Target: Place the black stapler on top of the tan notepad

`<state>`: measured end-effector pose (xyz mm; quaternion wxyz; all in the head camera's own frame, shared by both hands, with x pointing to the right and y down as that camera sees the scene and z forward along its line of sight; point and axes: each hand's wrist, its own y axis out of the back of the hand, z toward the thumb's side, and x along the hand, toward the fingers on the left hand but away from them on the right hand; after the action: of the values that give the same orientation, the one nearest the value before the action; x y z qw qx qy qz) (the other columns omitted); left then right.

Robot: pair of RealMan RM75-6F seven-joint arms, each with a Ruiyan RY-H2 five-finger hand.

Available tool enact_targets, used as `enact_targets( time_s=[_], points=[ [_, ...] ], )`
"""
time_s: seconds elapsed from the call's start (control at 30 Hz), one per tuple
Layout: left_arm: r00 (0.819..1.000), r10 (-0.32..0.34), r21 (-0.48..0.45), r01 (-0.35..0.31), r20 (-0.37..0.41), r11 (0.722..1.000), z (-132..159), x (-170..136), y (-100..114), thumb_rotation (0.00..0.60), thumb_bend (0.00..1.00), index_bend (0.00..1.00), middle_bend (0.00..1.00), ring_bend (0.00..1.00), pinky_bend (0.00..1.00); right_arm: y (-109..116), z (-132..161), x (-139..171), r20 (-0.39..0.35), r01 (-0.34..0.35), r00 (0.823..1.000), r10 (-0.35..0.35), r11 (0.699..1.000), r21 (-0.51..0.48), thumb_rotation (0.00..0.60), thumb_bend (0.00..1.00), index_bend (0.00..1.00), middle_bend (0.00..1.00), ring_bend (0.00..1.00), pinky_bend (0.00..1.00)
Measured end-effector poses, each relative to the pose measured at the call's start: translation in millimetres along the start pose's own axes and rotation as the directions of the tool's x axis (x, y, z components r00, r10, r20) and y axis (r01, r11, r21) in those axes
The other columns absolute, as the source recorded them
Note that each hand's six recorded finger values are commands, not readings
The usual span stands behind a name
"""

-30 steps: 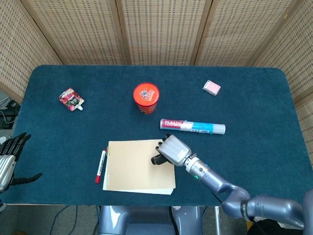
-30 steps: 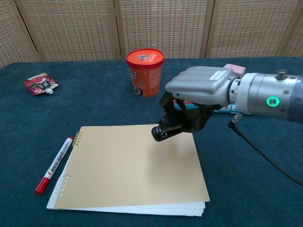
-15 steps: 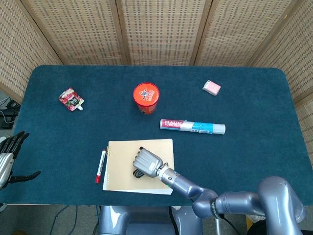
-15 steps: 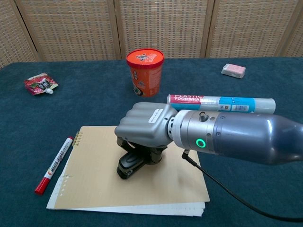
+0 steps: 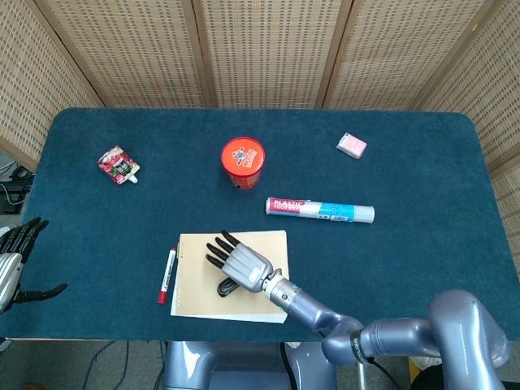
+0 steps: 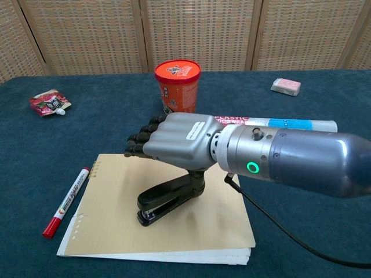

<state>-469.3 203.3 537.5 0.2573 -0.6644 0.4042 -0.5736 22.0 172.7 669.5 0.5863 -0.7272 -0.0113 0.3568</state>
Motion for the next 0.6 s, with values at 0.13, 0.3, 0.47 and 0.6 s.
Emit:
enact_targets(
  time_s=[0.13, 0.3, 0.47, 0.6],
  points=[
    [1.000, 0.004, -0.004, -0.004, 0.008, 1.000, 1.5, -1.4, 1.1, 0.600, 0.00, 0.00, 0.00, 0.00, 0.00, 12.9, -24.3, 16.8, 0.042, 0.045, 0.998, -0.047, 0.998, 0.046, 0.600, 0.00, 0.01, 0.06, 0.04, 0.01],
    [1.000, 0.010, -0.009, -0.009, 0.020, 1.000, 3.7, -4.5, 2.9, 0.600, 0.00, 0.00, 0.00, 0.00, 0.00, 25.7, -76.0, 56.5, 0.134, 0.107, 0.983, -0.124, 0.986, 0.127, 0.600, 0.00, 0.00, 0.01, 0.01, 0.00],
    [0.999, 0.008, -0.008, -0.008, 0.038, 1.000, 7.4, -8.9, 2.6, 0.600, 0.00, 0.00, 0.00, 0.00, 0.00, 24.7, -132.9, 113.9, 0.275, 0.178, 0.941, -0.197, 0.980, 0.093, 0.600, 0.00, 0.00, 0.00, 0.00, 0.00],
    [0.999, 0.013, -0.002, -0.013, 0.053, 1.000, 10.1, -11.9, 2.6, 0.600, 0.00, 0.00, 0.00, 0.00, 0.00, 6.0, -171.2, 170.0, 0.421, 0.237, 0.882, -0.212, 0.972, -0.007, 0.600, 0.00, 0.00, 0.00, 0.00, 0.00]
  ],
)
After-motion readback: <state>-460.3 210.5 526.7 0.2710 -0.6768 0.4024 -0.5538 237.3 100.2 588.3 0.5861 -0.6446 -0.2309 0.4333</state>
